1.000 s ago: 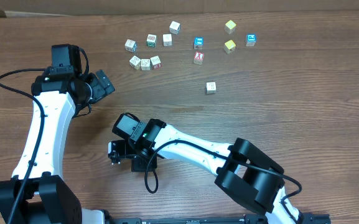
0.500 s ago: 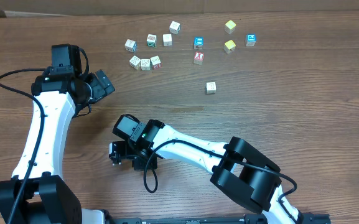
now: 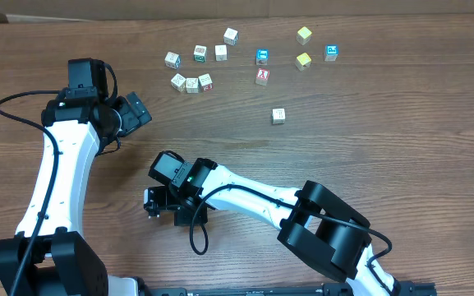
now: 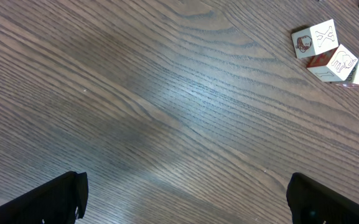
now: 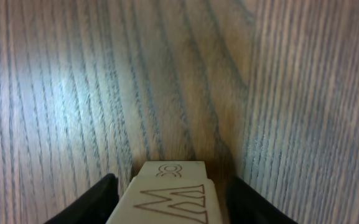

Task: Form a tower

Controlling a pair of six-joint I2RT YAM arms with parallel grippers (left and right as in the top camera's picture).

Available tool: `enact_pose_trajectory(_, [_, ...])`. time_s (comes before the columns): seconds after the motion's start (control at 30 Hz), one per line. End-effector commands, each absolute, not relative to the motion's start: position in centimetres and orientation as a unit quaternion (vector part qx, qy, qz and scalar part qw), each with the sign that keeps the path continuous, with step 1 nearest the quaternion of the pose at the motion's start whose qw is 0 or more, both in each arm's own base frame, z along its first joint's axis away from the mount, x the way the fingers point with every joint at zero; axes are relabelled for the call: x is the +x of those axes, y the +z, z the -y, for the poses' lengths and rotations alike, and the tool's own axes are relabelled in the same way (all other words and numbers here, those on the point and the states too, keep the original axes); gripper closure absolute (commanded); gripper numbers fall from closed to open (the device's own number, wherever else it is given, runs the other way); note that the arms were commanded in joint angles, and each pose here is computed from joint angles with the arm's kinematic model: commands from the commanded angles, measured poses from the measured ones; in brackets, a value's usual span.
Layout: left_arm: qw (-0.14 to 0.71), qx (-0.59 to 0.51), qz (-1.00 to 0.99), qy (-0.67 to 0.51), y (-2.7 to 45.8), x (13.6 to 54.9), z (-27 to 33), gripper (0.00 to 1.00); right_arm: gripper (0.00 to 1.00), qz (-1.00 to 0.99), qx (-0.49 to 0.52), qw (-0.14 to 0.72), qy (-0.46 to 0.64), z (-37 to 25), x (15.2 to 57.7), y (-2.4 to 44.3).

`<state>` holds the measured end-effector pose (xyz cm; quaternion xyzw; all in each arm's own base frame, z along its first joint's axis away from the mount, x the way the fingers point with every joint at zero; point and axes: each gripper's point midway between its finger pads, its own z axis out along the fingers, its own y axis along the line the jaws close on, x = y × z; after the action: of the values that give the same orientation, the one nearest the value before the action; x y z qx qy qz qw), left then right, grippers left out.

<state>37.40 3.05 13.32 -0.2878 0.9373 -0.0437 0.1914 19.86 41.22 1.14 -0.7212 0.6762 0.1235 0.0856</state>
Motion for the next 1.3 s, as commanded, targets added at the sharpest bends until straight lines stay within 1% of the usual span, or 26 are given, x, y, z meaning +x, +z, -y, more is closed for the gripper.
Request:
enact_pose_trajectory(0.0, [0.202,-0.281,-0.937,-0.037,13.9,37.8,-3.4,0.00,0.44,-0.678,-0.719,0.083,0.130,-41.2,20.0,0.9])
enact_pose_trajectory(0.4, [0.202,-0.282,-0.937,-0.037,13.9,37.8,-3.4,0.00,0.45,-0.671,-0.717,0.105,0.159,-42.6,19.8,4.7])
enact_pose_trajectory(0.6, [0.202,-0.282,-0.937,-0.037,13.9,37.8,-3.4,0.00,0.51,-0.672,-0.717,0.101,0.158,-42.3,19.7,4.7])
enact_pose_trajectory(0.83, [0.202,-0.281,-0.937,-0.037,13.9,37.8,-3.4,0.00,0.49,-0.671,-0.717,0.103,0.158,-42.4,19.7,4.9])
enact_pose_trajectory(1.0, [0.202,-0.282,-0.937,-0.037,13.9,37.8,-3.4,0.00,0.42,-0.671,-0.717,0.106,0.159,-42.5,19.8,5.2])
enact_pose_trajectory(1.13, [0.202,-0.281,-0.937,-0.037,13.9,37.8,-3.4,0.01,0.28,-0.675,-0.708,0.126,0.164,-43.0,20.3,6.2])
enact_pose_trajectory(1.27, [0.202,-0.282,-0.937,-0.037,13.9,37.8,-3.4,0.01,0.23,-0.683,-0.690,0.163,0.175,-43.7,21.4,8.4])
